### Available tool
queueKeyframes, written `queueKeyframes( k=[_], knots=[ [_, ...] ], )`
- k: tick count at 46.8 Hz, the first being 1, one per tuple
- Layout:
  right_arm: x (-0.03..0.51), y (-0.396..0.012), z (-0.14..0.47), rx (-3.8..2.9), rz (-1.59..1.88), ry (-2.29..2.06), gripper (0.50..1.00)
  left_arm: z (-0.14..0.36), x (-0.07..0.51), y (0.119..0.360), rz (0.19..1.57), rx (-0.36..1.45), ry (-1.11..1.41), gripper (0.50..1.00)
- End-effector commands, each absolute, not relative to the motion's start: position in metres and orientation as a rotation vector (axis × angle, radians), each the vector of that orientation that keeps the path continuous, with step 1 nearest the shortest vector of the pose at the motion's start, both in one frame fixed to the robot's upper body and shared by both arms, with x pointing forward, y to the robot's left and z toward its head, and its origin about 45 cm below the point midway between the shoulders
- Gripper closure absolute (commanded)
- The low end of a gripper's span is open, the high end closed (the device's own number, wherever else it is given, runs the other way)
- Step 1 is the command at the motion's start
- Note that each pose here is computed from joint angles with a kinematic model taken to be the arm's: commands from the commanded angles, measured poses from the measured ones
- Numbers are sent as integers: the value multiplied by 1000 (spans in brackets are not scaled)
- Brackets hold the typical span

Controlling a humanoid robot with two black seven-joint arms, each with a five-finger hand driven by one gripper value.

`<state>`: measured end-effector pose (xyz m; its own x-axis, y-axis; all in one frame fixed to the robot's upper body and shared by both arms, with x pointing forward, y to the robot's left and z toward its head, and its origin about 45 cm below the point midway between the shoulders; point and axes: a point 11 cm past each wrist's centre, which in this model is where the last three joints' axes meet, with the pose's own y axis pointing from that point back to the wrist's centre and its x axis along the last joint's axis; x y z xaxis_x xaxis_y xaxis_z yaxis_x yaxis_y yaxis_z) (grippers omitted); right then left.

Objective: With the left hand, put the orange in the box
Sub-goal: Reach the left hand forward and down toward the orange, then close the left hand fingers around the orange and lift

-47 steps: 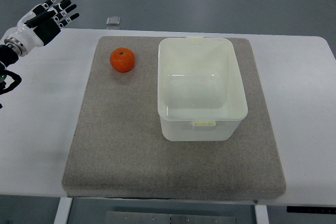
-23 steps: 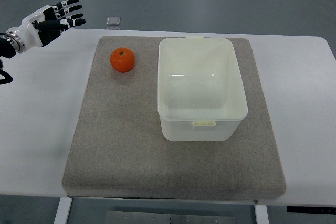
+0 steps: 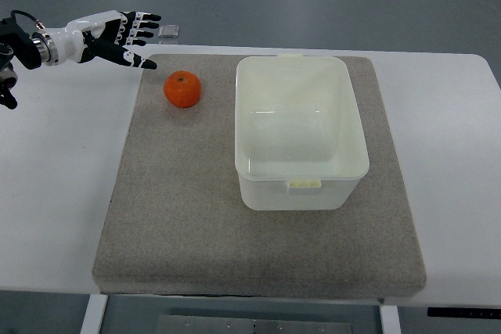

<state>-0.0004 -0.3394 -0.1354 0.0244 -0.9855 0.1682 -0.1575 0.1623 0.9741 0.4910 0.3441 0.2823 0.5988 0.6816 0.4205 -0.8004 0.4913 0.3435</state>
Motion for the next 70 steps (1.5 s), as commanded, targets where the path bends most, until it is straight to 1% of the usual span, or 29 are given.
queueKeyframes(
  k=[1,7,12,16,19,23,27,32,35,46,54,55,57,59,62,64,65,68,69,70],
  knots=[
    [0,-339,-135,1212,-980,-1368,574,283,492,339,880,596,-301,510],
    [0,-339,-135,1212,-980,-1368,574,279,495,327,829,729,-454,516],
    [0,-339,-135,1212,-980,-1368,574,281,498,318,795,801,-568,529],
    [0,-339,-135,1212,-980,-1368,574,274,499,305,750,835,-602,527],
    [0,-339,-135,1212,-980,-1368,574,271,498,302,725,867,-624,527],
    [0,-339,-135,1212,-980,-1368,574,263,498,290,683,894,-648,527],
    [0,-339,-135,1212,-980,-1368,574,254,497,283,646,927,-665,529],
    [0,-339,-135,1214,-981,-1367,574,247,496,280,633,957,-698,529],
    [0,-339,-135,1212,-980,-1368,574,241,497,269,624,964,-734,529],
    [0,-339,-135,1212,-980,-1368,574,234,498,269,640,990,-762,534],
    [0,-339,-135,1212,-980,-1368,574,233,498,268,630,1002,-771,671],
    [0,-339,-135,1212,-980,-1368,574,233,498,268,628,1003,-771,700],
    [0,-339,-135,1212,-980,-1368,574,232,498,269,628,1010,-771,739],
    [0,-339,-135,1212,-980,-1368,574,231,497,270,621,1019,-774,818],
    [0,-339,-135,1212,-980,-1368,574,231,497,270,619,1021,-775,857],
    [0,-339,-135,1212,-980,-1368,574,231,497,270,618,1022,-776,919],
    [0,-339,-135,1212,-980,-1368,574,231,497,270,619,1022,-777,941],
    [0,-339,-135,1214,-981,-1367,574,232,498,271,624,1019,-778,990],
    [0,-339,-135,1213,-979,-1367,574,233,498,272,629,1018,-778,1000],
    [0,-339,-135,1212,-980,-1368,574,236,499,271,635,1011,-782,1000]
  ],
)
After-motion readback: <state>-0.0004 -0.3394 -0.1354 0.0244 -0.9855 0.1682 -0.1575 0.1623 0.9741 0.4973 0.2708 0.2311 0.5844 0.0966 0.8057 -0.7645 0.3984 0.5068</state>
